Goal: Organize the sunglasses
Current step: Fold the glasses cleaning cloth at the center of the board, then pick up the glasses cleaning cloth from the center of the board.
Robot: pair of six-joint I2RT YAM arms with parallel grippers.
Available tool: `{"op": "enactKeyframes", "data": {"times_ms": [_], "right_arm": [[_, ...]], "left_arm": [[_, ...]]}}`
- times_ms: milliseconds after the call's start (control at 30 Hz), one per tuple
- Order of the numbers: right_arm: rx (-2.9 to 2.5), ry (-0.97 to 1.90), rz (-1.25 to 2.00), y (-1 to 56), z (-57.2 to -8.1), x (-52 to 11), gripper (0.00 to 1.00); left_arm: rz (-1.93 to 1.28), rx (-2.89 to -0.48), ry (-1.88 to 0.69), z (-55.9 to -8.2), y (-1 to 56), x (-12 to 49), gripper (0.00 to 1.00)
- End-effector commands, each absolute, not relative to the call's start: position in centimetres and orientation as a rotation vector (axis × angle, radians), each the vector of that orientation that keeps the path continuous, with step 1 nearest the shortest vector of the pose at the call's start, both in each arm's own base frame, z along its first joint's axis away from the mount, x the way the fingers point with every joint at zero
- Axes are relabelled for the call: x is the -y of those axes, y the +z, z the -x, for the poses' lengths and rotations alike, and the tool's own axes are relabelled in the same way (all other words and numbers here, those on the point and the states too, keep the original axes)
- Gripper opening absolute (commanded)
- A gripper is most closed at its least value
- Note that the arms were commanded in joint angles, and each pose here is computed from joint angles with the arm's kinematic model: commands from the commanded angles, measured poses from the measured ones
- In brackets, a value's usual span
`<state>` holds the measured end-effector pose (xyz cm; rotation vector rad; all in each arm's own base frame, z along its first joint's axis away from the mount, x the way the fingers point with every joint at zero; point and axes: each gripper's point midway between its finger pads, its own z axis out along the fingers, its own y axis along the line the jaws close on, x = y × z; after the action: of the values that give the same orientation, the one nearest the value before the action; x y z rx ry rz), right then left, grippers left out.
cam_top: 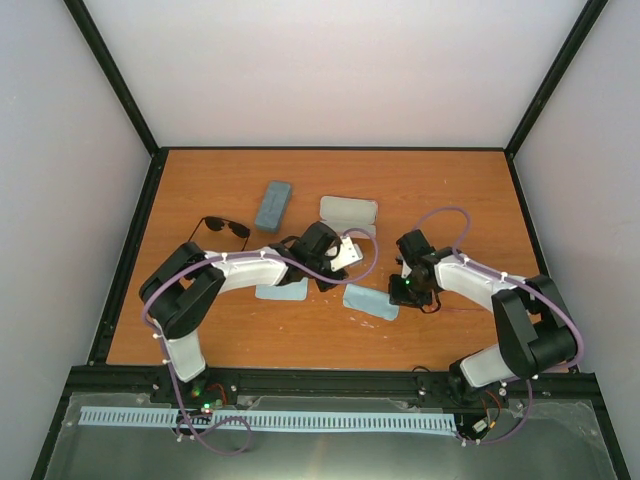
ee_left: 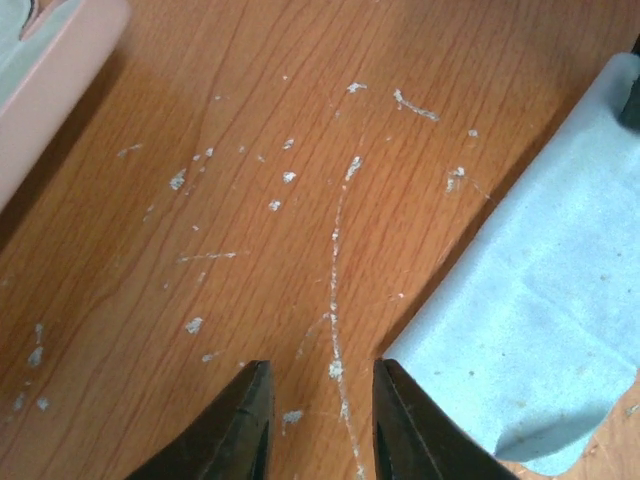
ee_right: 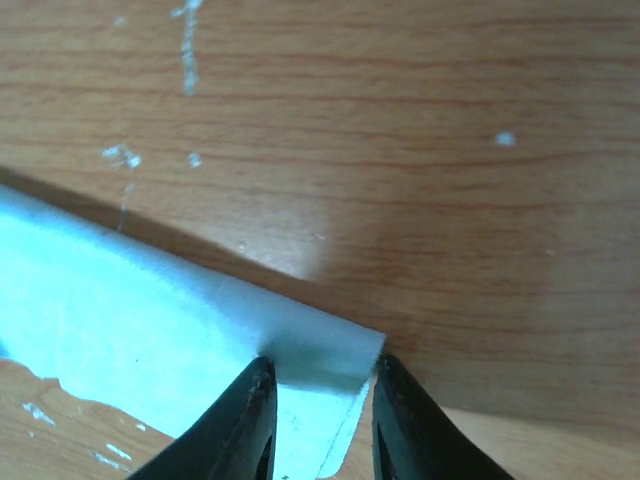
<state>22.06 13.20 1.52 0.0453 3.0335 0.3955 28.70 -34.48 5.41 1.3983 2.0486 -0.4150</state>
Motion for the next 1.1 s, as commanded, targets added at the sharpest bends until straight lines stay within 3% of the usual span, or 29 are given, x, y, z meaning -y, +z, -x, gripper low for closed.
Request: {"op": "enactKeyframes", "data": {"times_ms": [0, 133, 233, 400, 867, 1067], "right_arm": [[-3.113, 0.393, -0.027, -0.4, -20.2, -13.4, 0.26], [-3.118, 0.401, -0.024, -0.7, -19.8, -13.5, 0.2], [-3.121, 0.402, -0.019, -0.9, -19.7, -13.5, 0.11], [-3.121, 0.39, -0.02, -0.9, -19.8, -13.4, 0.03], [-3.104, 0.376, -0.006, -0.4, -20.3, -13.3, 0.03], [-3.097, 0.368, 0.006, 0.0, -20.5, -13.3, 0.03]], "left_arm": [[-1.392, -2.06, -0.483, -28.7, 6.1, 35.5, 0.38], [-1.411, -2.069, -0.541, -27.8, 6.0, 35.8, 0.56], [-1.426, -2.073, -0.583, -27.2, 5.9, 36.0, 0.58], [-1.473, -2.081, -0.661, -25.8, 5.6, 36.2, 0.58], [-1.524, -2.117, -0.681, -25.9, 3.1, 36.8, 0.55], [-1.529, -2.138, -0.701, -25.6, 2.6, 36.8, 0.46]]}}
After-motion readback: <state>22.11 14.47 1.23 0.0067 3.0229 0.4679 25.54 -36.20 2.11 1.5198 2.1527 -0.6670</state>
